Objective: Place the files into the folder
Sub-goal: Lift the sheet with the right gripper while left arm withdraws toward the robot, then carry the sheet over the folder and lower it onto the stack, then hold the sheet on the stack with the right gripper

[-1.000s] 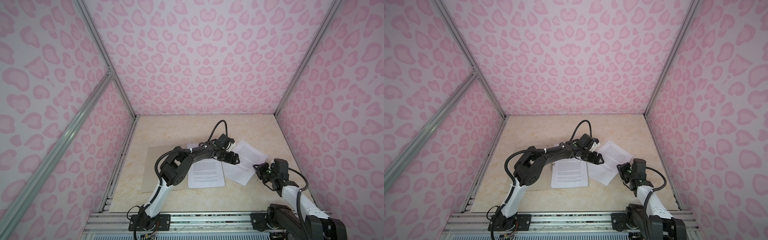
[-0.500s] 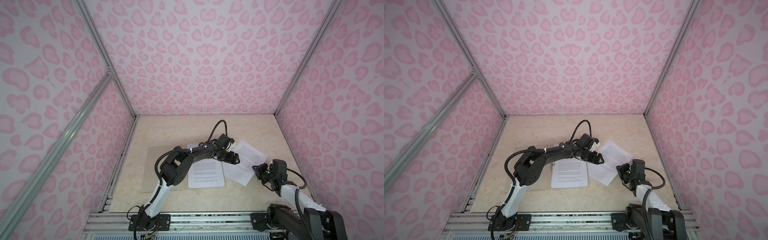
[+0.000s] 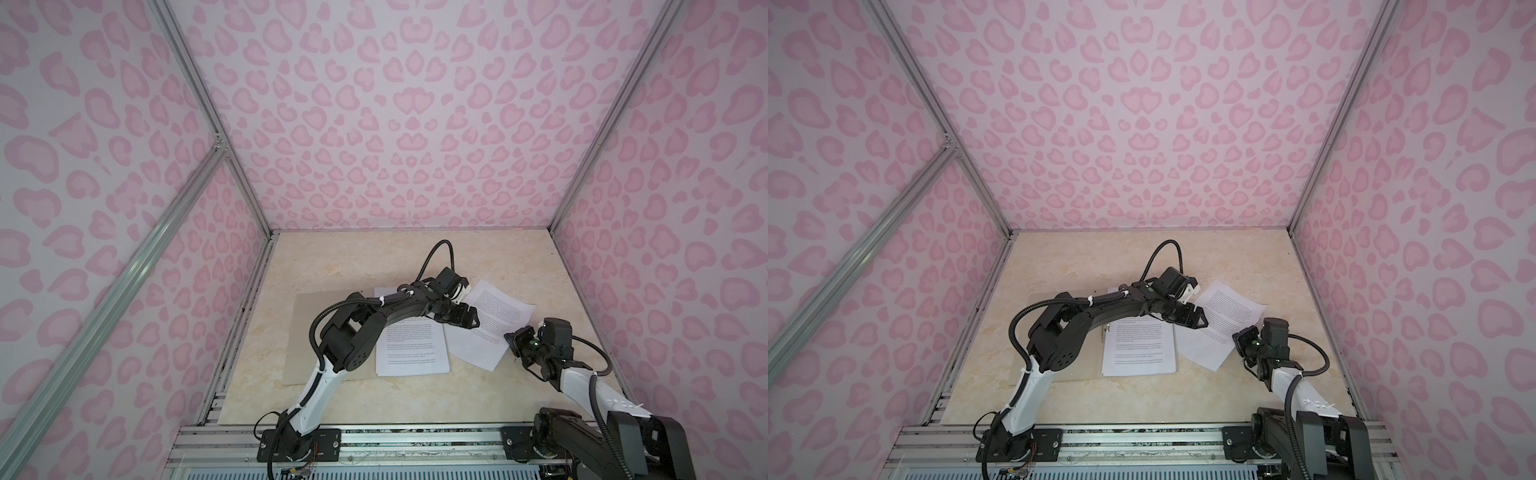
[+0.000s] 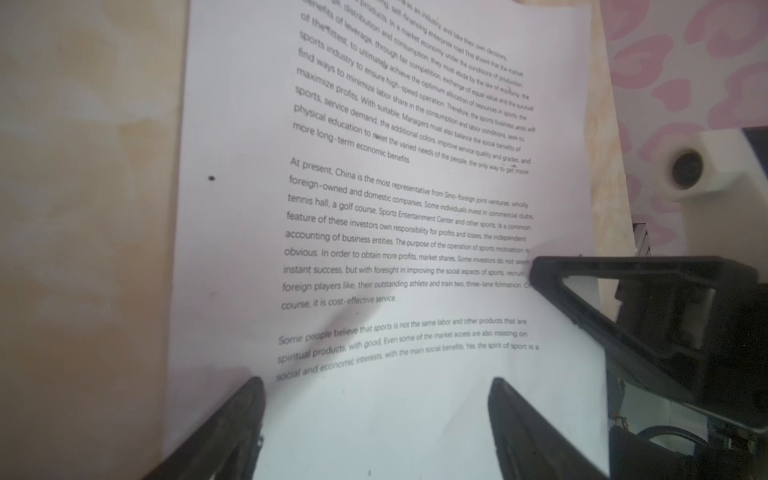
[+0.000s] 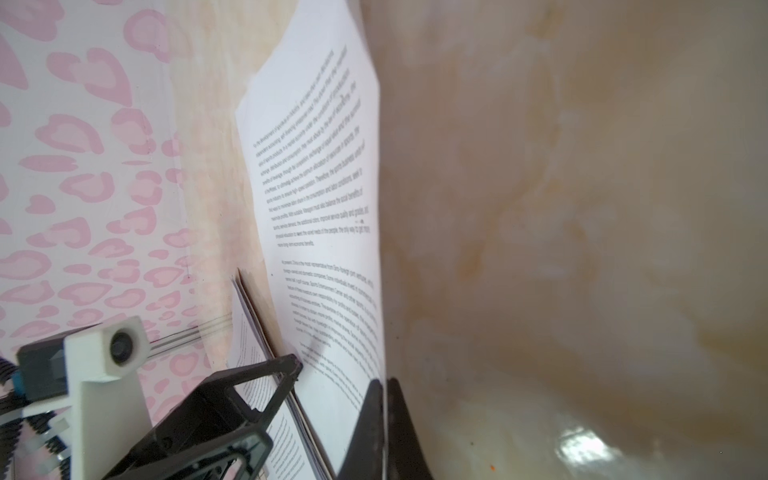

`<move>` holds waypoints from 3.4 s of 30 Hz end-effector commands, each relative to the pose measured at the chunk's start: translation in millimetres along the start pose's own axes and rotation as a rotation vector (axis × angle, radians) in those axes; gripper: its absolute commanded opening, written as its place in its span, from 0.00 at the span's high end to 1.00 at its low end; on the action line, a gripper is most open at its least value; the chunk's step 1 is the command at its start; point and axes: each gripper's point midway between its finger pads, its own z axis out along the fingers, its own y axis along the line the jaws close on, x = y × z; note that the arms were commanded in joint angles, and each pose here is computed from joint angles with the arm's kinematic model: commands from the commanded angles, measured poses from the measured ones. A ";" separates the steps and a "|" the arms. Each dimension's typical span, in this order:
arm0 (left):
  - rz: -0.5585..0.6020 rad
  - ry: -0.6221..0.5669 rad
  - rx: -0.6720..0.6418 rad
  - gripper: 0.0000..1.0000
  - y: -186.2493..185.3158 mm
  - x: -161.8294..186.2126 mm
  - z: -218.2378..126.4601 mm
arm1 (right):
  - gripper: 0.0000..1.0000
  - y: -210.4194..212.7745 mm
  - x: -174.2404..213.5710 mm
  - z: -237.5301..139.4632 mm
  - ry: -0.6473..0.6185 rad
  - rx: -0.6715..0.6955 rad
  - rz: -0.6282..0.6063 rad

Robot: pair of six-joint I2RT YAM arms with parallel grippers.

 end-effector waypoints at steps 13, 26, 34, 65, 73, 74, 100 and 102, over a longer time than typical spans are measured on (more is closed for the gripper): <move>0.237 -0.369 0.111 0.15 -150.4 -47.4 -213.7 | 1.00 79.7 -30.0 -42.4 -0.091 -0.058 -0.316; 0.096 -0.540 -0.279 0.11 -33.3 88.2 -341.1 | 1.00 237.4 13.3 -56.6 0.000 -0.170 -0.793; -0.120 -0.522 -0.388 0.09 37.8 157.0 -341.2 | 1.00 324.2 119.9 -44.4 0.291 -0.447 -0.891; -0.238 -0.496 -0.522 0.06 86.6 182.6 -334.2 | 1.00 145.7 140.6 103.8 0.432 -0.159 -0.668; -0.237 -0.489 -0.514 0.06 87.3 184.3 -330.6 | 1.00 136.4 155.8 104.5 0.449 -0.144 -0.646; -0.236 -0.490 -0.512 0.06 86.8 183.9 -330.7 | 1.00 135.5 157.2 104.8 0.449 -0.142 -0.640; -0.220 -0.480 -0.487 0.06 86.0 184.0 -323.7 | 1.00 115.8 174.3 94.3 0.458 -0.101 -0.637; -0.217 -0.480 -0.487 0.06 85.8 183.4 -323.4 | 1.00 113.6 174.1 93.8 0.459 -0.092 -0.645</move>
